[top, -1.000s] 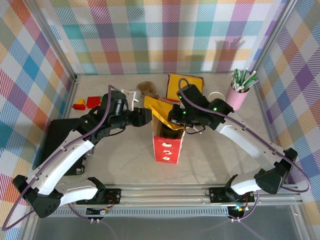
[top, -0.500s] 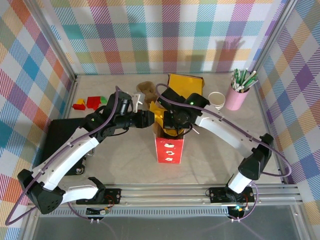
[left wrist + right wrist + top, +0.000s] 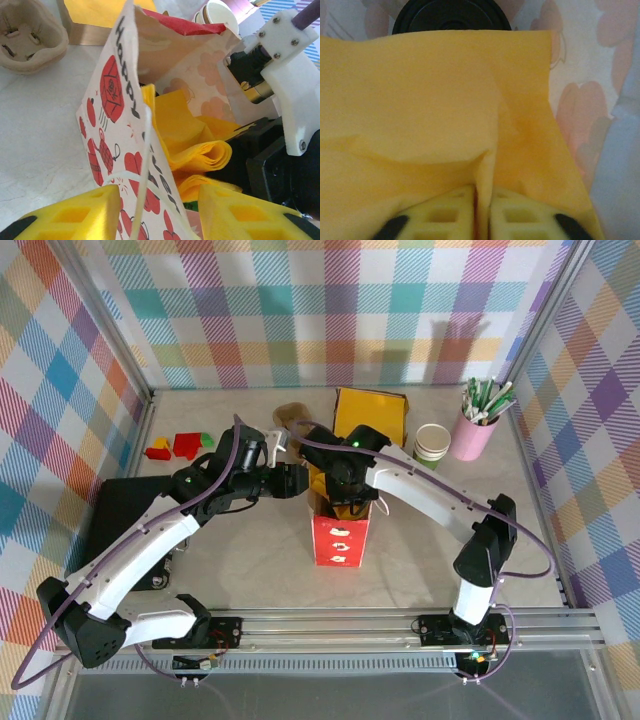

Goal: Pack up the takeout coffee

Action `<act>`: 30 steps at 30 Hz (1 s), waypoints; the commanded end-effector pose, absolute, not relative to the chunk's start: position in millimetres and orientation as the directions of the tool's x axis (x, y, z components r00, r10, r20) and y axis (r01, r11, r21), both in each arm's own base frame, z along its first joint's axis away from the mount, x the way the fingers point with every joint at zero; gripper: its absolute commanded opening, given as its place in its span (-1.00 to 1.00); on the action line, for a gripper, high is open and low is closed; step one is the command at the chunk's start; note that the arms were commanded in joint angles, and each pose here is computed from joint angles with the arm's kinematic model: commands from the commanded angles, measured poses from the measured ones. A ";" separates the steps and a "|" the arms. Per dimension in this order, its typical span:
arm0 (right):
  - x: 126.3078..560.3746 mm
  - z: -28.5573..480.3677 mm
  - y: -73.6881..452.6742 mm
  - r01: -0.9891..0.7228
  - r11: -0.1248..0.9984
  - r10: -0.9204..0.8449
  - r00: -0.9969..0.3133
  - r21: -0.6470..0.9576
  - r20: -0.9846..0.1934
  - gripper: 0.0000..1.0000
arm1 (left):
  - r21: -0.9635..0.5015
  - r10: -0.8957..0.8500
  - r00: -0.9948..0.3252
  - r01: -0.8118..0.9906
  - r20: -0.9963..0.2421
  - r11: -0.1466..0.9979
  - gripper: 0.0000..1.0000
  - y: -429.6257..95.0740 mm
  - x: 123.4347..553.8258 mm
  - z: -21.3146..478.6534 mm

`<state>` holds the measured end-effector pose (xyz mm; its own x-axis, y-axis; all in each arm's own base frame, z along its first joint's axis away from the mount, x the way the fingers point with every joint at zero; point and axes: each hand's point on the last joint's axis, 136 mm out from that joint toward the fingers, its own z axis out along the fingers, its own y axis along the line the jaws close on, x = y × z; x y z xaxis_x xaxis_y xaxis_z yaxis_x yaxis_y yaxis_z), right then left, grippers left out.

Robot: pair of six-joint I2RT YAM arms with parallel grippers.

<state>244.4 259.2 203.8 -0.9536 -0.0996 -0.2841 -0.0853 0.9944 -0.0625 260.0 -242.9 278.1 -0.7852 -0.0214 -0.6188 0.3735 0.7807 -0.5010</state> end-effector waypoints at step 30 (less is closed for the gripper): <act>273.7 262.7 322.0 -0.206 0.935 -0.051 -0.884 0.289 -0.464 -0.34 | -0.444 -0.069 -0.690 0.382 -0.720 0.810 -0.09 -216.6 254.2 318.0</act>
<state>266.8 312.0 276.0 -0.8770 -0.0401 -0.4789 -0.1981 0.9380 0.2843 257.8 -222.0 303.2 -0.7169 -0.0695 -0.6937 0.3691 0.8063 -0.4622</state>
